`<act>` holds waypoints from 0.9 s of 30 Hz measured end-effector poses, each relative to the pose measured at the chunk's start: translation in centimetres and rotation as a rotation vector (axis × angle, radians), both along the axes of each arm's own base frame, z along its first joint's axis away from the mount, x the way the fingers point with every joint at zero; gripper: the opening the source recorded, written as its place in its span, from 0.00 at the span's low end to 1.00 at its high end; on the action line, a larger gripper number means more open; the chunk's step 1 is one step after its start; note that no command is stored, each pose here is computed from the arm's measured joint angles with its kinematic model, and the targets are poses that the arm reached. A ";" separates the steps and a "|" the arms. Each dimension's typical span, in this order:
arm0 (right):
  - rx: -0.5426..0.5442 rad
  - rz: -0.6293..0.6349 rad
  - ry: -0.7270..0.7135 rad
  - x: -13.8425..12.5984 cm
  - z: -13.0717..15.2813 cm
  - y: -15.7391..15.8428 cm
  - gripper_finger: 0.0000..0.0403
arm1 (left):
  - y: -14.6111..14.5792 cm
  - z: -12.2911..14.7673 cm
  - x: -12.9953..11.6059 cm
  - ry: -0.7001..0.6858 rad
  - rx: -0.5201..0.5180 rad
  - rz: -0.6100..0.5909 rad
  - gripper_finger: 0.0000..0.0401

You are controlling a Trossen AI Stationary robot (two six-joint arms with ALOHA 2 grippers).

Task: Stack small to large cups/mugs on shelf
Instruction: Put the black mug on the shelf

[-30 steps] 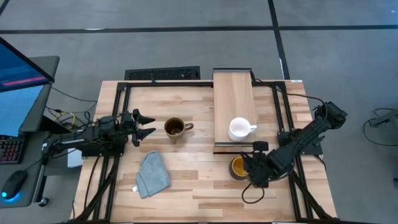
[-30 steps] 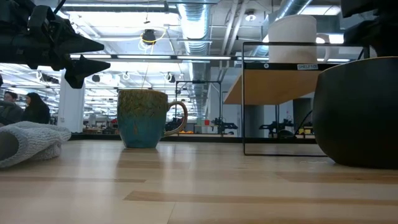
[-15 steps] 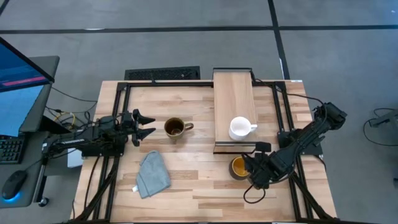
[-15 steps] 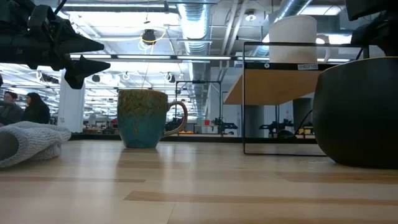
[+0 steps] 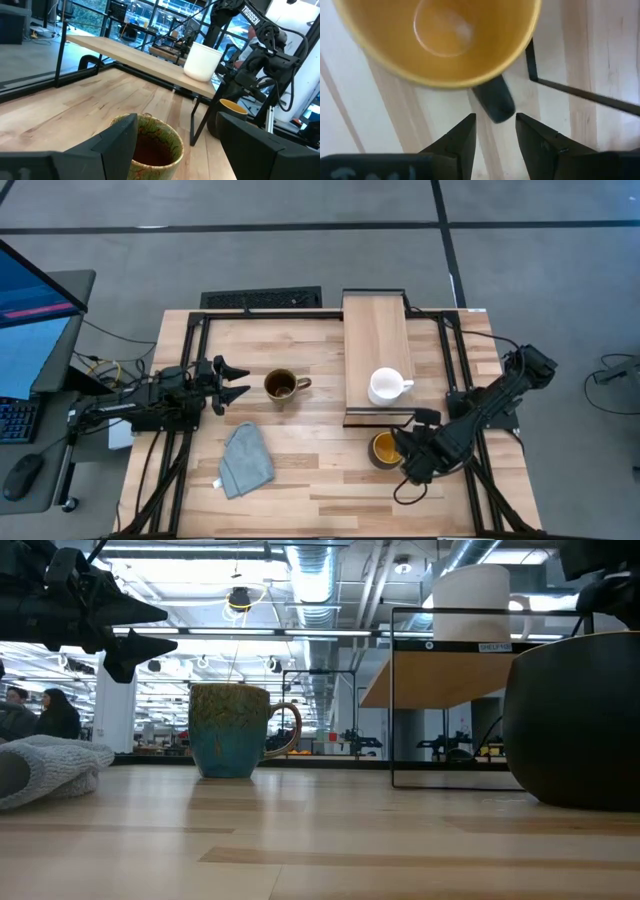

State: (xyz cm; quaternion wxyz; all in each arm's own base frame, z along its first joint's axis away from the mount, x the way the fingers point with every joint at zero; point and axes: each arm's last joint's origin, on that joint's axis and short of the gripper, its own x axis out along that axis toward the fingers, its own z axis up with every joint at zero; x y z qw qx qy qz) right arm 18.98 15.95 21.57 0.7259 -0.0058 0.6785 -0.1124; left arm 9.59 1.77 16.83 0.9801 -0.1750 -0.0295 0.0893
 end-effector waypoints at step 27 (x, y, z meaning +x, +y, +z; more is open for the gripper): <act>-0.136 -0.268 -0.176 -5.9 -3.9 2.0 0.40 | 0.0 0.0 0.0 -0.002 -0.006 -0.002 0.65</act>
